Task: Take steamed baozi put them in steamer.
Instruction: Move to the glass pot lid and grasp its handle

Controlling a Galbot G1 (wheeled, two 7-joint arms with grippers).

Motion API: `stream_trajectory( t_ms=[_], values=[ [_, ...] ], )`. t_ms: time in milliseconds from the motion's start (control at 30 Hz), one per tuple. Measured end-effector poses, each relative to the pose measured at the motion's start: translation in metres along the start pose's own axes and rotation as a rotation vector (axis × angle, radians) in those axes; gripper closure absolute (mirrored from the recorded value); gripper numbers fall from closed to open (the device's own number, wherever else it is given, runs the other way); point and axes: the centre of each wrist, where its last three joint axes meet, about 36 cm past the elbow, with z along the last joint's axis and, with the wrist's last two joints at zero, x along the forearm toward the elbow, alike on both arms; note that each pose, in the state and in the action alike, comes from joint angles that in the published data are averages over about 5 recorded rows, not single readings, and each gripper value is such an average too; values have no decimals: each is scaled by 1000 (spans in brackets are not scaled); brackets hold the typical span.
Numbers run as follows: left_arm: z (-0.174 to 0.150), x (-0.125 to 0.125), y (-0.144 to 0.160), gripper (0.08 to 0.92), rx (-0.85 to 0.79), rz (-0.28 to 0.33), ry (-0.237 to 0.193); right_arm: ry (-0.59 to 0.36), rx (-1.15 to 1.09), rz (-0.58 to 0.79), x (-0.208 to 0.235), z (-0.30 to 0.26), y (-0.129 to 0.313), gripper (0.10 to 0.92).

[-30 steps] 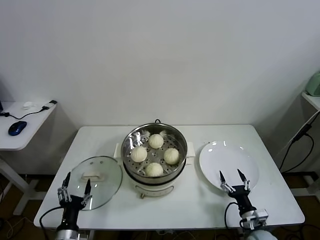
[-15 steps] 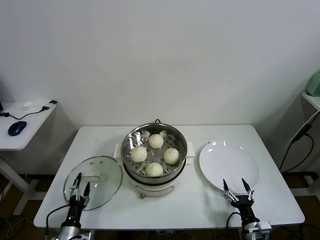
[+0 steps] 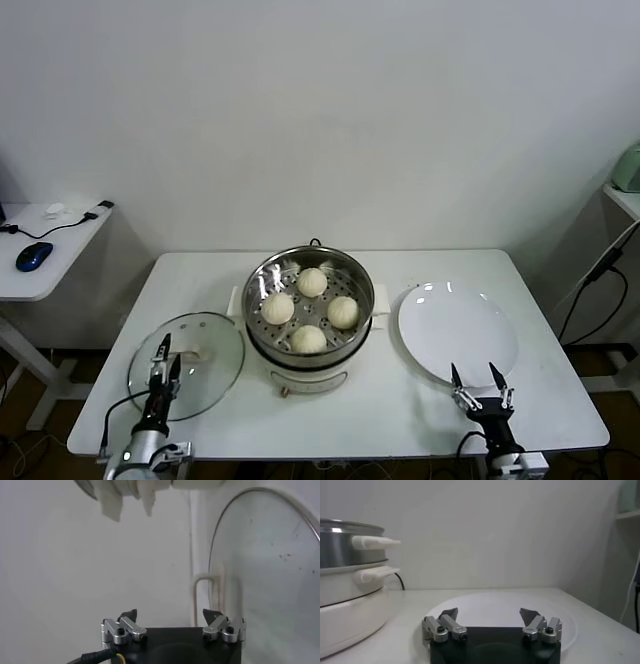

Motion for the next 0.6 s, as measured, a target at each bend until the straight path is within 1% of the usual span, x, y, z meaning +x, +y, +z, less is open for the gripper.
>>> stream_trajectory(
  t_ms=[133,233,333,600],
  values=[
    [-2,-7,-4,177,-9,6,9,1,-1,3,1,1,1,200],
    [-4,-9,-5,199,-13,12,15,1,0,3,1,1,3,200],
    [-5,-11,-7,268,-17,21,24,3,2,2,1,2,4,200],
    [-4,-13,-12,502,-14,35,51,9,5,-1,4,5,7,200]
  ],
)
